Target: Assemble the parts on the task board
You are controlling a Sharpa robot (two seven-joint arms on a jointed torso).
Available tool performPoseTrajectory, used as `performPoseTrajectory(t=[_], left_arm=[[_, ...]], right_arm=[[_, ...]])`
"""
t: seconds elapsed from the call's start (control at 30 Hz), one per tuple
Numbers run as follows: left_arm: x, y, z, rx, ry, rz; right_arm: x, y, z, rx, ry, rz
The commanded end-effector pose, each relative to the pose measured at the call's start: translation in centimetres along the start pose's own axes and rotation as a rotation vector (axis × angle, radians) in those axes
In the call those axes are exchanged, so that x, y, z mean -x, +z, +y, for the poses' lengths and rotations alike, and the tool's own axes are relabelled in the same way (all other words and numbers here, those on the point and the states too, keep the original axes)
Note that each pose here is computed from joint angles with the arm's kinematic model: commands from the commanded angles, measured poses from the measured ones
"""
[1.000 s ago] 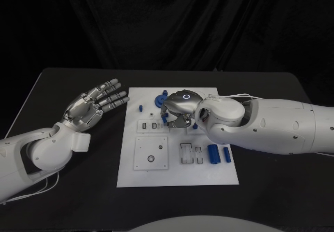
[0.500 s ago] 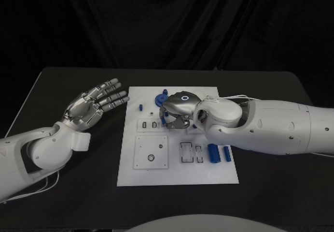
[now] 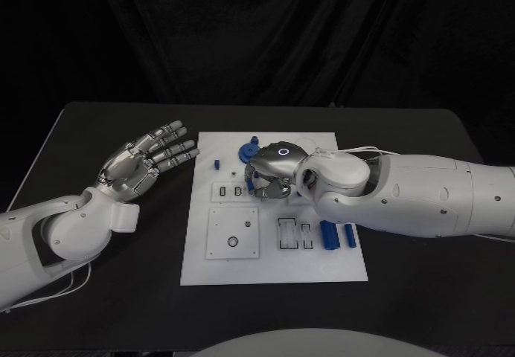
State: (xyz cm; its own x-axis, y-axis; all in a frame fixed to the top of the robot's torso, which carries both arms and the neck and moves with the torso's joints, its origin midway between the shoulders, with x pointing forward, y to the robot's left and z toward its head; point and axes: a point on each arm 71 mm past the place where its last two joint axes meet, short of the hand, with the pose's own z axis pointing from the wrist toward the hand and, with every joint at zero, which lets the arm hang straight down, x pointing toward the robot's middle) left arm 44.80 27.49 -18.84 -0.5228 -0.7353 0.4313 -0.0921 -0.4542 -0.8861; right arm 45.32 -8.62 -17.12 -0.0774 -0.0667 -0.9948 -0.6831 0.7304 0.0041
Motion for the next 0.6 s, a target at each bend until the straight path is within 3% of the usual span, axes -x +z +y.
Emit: performPoseTrajectory(t=[0.03,0.6], left_arm=[[-0.13,-0.01,0.05,-0.005,-0.013,0.014],[0.07,-0.04,0.19,0.005,-0.012,0.011]], right_arm=[[-0.48,-0.01,-0.14,-0.025,-0.015,0.031],[-0.66,0.0,-0.19,-0.03,-0.016,0.042]])
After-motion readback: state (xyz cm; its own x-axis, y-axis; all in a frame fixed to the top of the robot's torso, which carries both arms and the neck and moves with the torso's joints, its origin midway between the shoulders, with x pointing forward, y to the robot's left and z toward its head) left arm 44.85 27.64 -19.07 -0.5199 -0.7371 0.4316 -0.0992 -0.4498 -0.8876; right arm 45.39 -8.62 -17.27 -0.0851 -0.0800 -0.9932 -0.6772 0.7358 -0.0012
